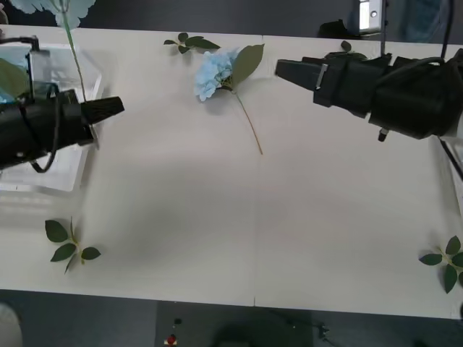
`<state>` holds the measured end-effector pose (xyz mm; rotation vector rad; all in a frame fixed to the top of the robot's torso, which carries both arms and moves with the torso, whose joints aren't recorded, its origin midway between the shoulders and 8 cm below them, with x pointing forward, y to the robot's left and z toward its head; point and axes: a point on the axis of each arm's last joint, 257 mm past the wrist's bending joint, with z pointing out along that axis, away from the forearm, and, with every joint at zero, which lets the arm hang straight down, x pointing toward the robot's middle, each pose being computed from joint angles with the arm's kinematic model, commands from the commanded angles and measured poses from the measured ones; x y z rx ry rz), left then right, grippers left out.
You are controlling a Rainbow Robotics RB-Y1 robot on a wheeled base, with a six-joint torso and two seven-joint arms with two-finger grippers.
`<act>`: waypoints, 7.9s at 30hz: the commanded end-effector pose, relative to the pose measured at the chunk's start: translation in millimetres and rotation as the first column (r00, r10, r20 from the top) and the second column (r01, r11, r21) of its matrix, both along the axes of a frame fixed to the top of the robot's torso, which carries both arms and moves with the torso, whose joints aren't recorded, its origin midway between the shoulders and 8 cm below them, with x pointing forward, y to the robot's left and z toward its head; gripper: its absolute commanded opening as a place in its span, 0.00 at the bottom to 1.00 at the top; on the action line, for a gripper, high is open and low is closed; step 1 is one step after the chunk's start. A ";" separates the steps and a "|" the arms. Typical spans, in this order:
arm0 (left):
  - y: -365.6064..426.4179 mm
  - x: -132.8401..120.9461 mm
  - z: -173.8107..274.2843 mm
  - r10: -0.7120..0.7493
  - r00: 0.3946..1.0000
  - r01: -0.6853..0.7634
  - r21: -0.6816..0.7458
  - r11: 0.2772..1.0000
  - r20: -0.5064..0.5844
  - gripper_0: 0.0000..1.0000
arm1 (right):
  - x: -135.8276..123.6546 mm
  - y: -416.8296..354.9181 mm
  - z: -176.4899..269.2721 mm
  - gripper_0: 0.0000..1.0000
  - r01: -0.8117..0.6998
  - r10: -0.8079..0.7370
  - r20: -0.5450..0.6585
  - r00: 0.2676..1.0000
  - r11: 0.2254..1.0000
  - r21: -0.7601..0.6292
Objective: Put the red flowers into the right box and the blue flowers into the left box
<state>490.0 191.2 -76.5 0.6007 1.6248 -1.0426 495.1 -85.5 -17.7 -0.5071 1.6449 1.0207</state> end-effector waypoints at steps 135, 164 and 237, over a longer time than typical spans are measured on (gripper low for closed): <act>-256.3 131.8 -143.7 0.450 0.893 -0.386 0.511 0.768 -0.003 0.98 | -120.3 -101.2 32.4 1.00 -0.301 0.368 0.223 0.903 0.910 -0.284; -232.6 144.1 -179.5 0.437 0.889 -0.425 0.597 0.680 0.135 0.93 | -120.3 -101.2 32.4 1.00 -0.301 0.368 0.223 0.903 0.910 -0.284; -216.6 155.0 -175.7 0.455 0.872 -0.467 0.592 0.657 0.183 0.65 | -120.3 -101.2 32.4 1.00 -0.301 0.368 0.223 0.903 0.910 -0.284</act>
